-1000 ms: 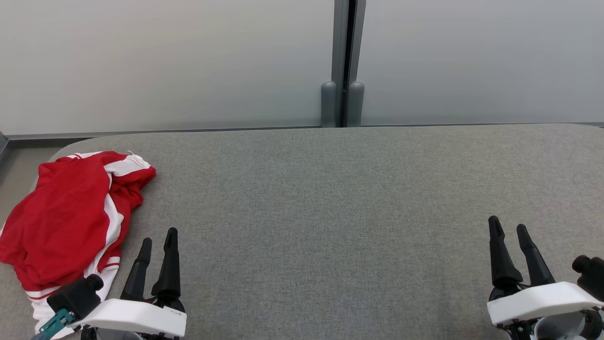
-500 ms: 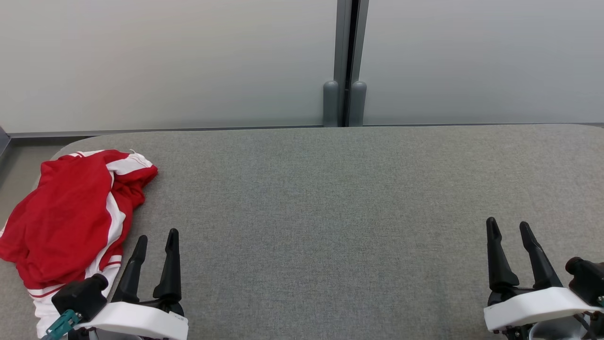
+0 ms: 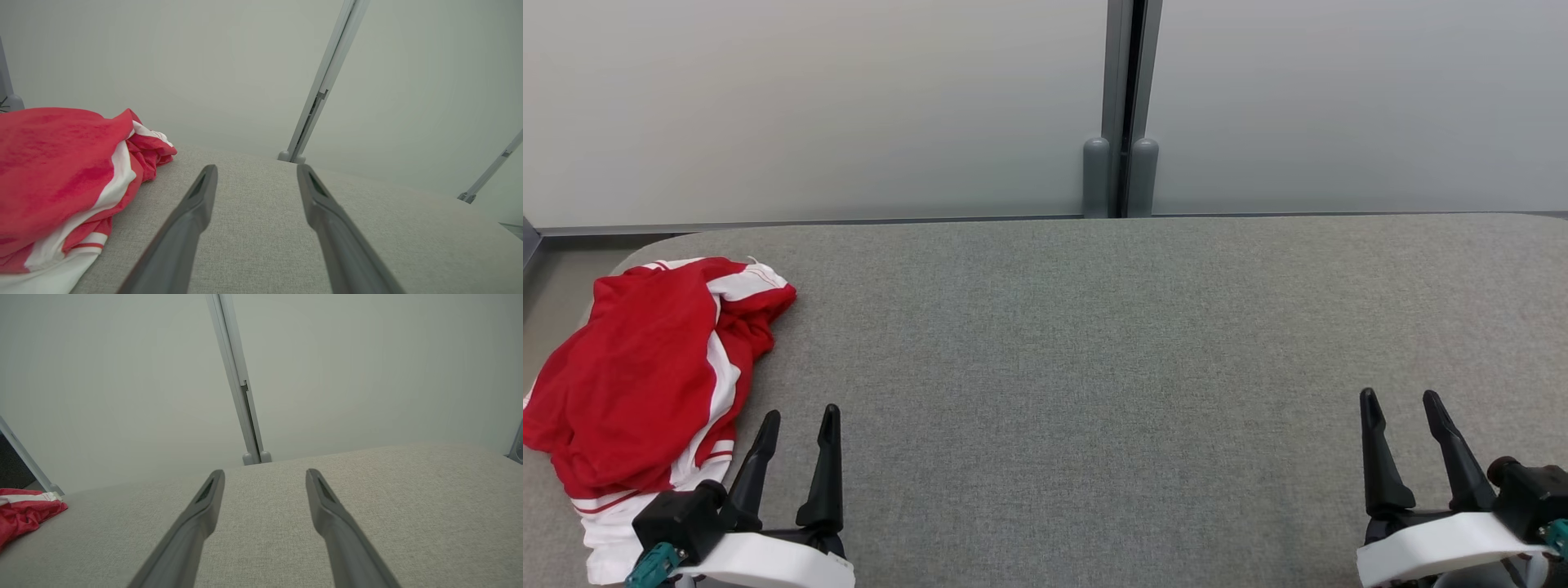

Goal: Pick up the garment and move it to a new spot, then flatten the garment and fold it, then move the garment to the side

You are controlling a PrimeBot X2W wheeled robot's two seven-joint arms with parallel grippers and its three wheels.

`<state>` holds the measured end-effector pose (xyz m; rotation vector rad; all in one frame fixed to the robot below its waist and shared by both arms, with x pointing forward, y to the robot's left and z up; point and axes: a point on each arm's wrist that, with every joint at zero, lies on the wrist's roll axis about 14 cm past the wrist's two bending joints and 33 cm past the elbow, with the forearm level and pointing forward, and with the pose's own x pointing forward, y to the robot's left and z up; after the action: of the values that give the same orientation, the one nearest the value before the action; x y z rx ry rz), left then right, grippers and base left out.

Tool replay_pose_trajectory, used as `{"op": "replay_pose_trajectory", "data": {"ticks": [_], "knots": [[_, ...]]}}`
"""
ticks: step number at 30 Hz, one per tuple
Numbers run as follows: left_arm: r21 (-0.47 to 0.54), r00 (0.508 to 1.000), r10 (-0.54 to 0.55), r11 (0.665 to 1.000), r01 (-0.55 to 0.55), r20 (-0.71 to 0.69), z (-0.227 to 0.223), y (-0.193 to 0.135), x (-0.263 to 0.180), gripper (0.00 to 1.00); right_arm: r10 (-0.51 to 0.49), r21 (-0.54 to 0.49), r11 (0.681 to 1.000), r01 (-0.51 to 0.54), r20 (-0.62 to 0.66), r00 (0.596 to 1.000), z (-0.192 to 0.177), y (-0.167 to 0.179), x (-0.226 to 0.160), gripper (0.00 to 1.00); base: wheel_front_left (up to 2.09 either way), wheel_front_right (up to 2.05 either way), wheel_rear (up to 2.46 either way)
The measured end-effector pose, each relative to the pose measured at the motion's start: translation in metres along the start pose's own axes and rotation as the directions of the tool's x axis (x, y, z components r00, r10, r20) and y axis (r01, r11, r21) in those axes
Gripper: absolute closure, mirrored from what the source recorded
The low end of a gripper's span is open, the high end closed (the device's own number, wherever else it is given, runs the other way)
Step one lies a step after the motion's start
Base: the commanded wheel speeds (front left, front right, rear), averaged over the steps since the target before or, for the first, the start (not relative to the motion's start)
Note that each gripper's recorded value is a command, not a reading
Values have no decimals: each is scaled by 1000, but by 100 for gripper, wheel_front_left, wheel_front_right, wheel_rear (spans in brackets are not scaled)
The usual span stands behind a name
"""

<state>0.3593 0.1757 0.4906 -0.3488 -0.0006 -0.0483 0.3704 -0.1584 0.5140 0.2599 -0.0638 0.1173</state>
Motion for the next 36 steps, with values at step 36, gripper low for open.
{"op": "replay_pose_trajectory", "data": {"ticks": [36], "knots": [[191, 1000, 4, 982, -3, -2, -7, 9, -7, 0, 8, -175, 985, -7, 8, 1000, -5, -3, -8, 0, 0, 0, 0]]}}
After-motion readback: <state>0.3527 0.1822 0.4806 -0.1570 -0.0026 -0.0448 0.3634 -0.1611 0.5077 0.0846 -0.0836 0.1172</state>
